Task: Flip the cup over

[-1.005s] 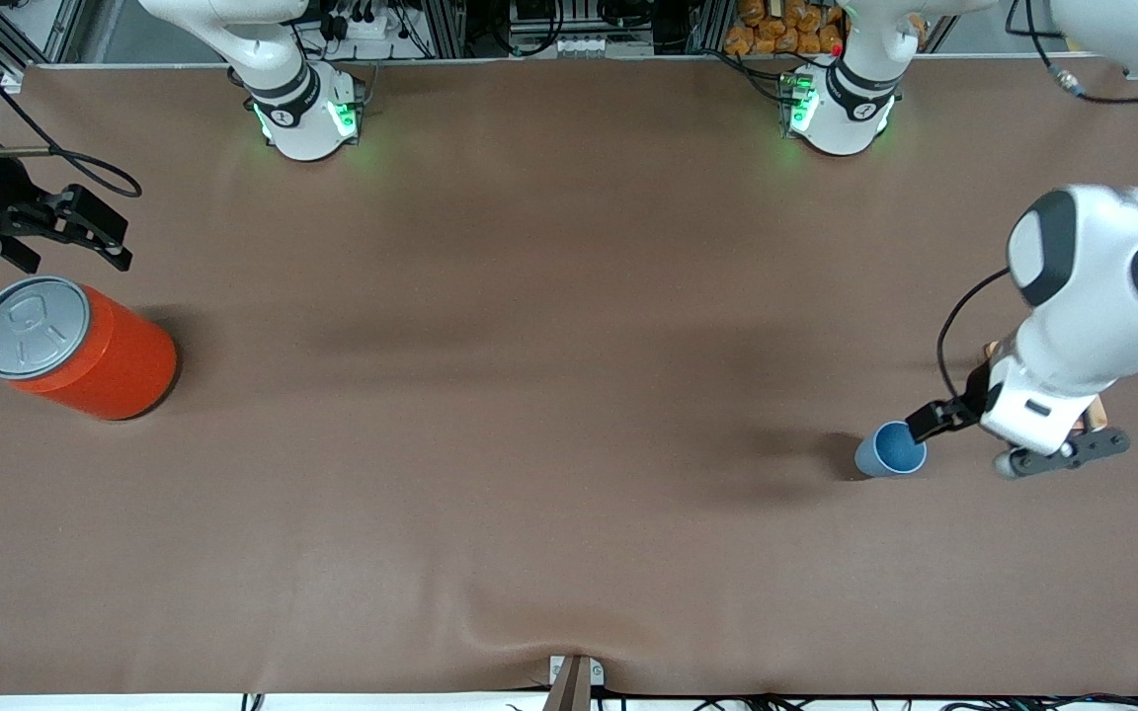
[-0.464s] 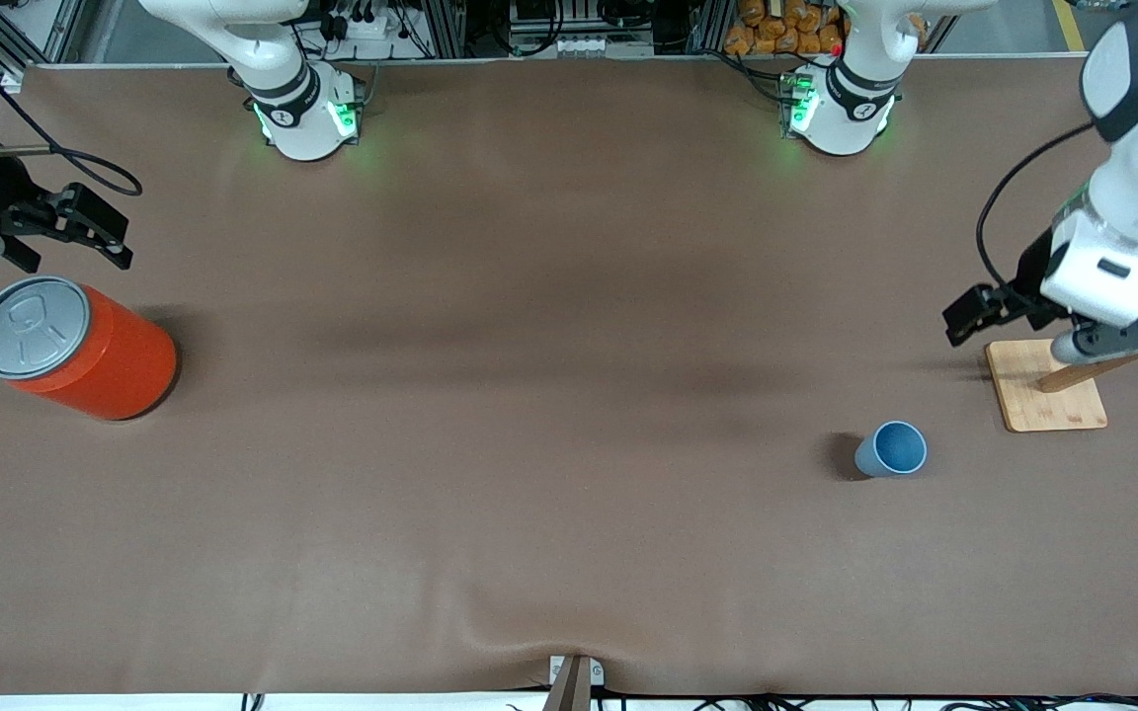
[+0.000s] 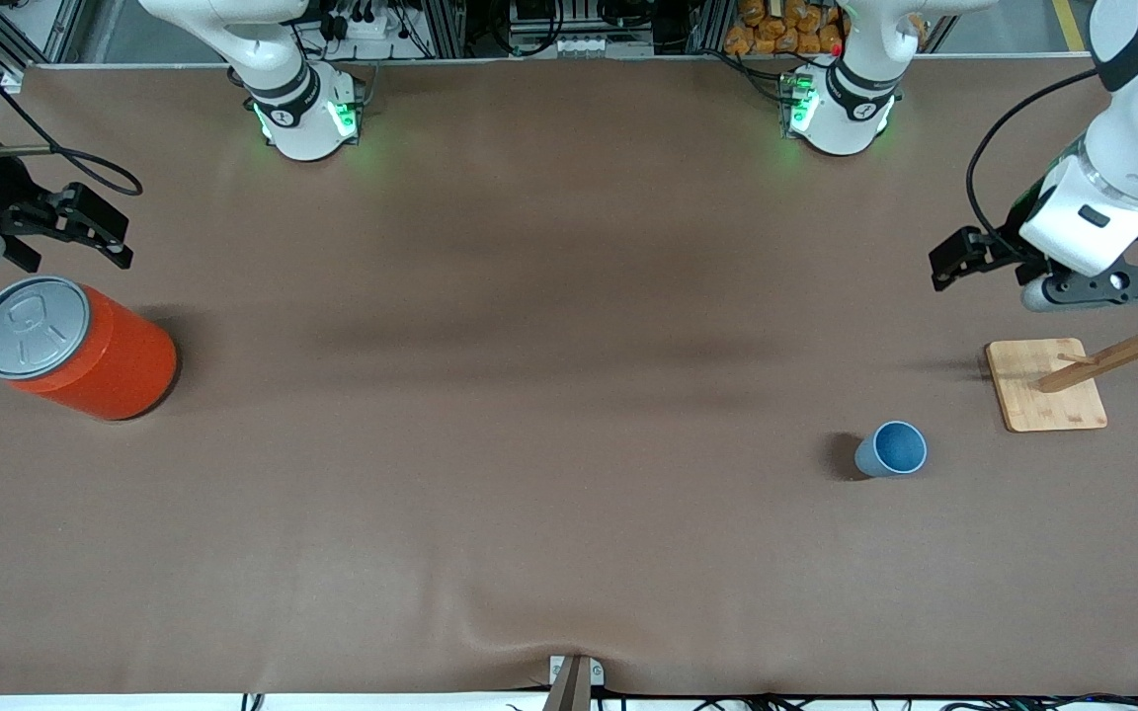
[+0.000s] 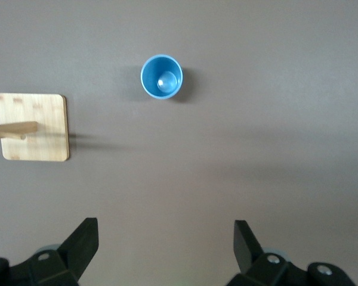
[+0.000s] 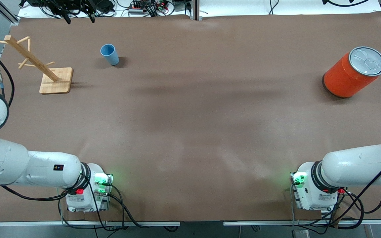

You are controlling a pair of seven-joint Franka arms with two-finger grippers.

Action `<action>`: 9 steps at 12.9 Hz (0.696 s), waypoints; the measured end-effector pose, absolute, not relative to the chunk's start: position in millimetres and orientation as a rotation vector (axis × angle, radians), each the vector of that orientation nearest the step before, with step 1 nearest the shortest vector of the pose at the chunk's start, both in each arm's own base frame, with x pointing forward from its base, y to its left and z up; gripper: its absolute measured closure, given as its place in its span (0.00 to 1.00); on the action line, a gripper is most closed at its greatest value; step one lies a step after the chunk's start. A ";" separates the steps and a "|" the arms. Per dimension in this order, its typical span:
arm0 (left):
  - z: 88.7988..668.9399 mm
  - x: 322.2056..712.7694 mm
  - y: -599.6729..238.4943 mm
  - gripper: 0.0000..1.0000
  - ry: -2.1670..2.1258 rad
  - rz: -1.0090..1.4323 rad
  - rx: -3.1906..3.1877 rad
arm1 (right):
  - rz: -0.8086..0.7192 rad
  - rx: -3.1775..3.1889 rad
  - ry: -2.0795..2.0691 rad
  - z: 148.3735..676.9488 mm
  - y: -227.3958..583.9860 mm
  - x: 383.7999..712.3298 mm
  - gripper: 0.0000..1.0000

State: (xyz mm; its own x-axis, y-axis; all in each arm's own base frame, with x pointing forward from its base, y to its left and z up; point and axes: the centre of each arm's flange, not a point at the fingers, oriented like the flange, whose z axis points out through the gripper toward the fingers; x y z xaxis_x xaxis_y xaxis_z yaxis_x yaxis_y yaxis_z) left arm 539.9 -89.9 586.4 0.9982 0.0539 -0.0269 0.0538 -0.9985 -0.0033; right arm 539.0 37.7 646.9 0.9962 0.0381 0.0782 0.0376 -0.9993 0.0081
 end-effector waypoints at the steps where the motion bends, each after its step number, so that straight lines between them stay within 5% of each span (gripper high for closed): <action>1: 591.5 535.5 -89.5 0.00 -0.072 0.046 -3.138 | 0.118 3.132 0.059 646.6 37.7 538.7 0.00; 9: 627.0 523.6 -80.7 0.00 -0.024 0.006 -3.142 | 0.111 3.132 0.056 646.2 31.3 538.7 0.00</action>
State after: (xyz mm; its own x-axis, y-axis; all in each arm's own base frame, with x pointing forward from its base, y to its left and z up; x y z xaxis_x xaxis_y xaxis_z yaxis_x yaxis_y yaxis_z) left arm 523.6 -80.7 627.0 0.9999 0.0155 -0.0037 0.0155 -0.9999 0.0003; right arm 538.7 31.3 646.2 0.9968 0.0359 0.0709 0.0354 -0.9993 0.0083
